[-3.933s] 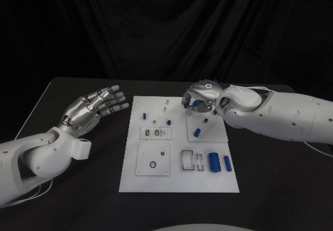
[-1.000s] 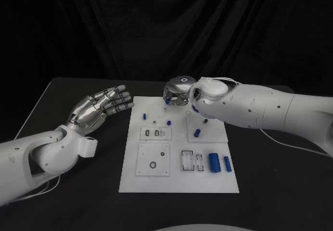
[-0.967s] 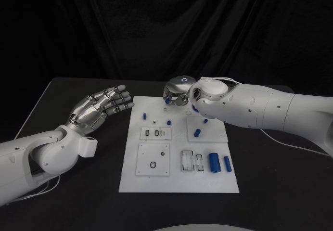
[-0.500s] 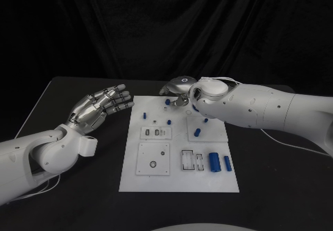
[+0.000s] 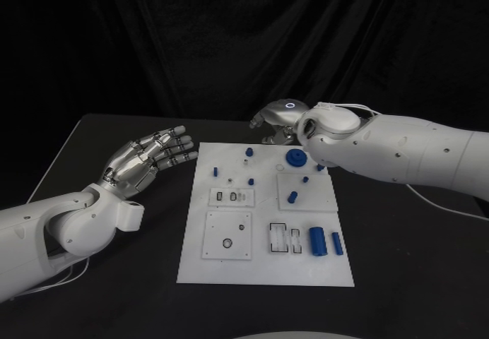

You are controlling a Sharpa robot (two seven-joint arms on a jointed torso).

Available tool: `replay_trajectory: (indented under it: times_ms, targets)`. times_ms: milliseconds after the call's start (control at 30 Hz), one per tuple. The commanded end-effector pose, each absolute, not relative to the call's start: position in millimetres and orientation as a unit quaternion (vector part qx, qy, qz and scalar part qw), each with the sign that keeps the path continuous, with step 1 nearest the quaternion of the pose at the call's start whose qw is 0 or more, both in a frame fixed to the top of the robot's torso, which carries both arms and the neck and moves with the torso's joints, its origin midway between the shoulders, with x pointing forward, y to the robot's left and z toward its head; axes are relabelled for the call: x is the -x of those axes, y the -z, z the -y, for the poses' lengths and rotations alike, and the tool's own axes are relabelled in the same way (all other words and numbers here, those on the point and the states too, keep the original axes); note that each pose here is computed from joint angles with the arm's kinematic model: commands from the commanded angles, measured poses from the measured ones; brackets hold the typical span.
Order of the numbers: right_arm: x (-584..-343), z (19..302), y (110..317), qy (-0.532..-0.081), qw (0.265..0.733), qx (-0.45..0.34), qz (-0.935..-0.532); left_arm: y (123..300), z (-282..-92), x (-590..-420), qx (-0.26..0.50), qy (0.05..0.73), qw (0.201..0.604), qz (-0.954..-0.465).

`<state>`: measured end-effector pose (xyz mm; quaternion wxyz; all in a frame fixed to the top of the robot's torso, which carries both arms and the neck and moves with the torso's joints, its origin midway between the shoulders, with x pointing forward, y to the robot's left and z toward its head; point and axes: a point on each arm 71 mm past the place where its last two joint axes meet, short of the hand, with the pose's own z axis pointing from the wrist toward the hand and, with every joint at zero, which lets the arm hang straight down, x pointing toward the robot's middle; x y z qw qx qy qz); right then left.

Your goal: Assemble the parts on the task board

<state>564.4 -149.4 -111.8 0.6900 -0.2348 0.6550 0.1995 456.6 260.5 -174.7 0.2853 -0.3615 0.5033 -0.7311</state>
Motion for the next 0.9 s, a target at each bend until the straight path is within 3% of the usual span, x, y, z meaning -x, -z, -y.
replay_trajectory:
  times_ms: [33,233,400,667,900]
  targets:
    - [-555,158,99,-0.211,0.699,0.232,-0.643,163.6,-264.3,-454.4,0.338,0.77,0.312,-0.442]
    - [-531,194,89,-0.228,0.69,0.203,-0.656,163.5,-265.9,-453.8,0.34,0.769,0.313,-0.442]
    - [-523,219,93,-0.208,0.684,0.177,-0.677,163.6,-266.4,-453.7,0.342,0.768,0.312,-0.442]
    - [-524,249,108,-0.161,0.671,0.136,-0.71,164.0,-264.8,-453.9,0.343,0.769,0.309,-0.443]
    - [-528,252,124,-0.146,0.657,0.127,-0.729,164.6,-264.0,-454.3,0.344,0.768,0.305,-0.446]
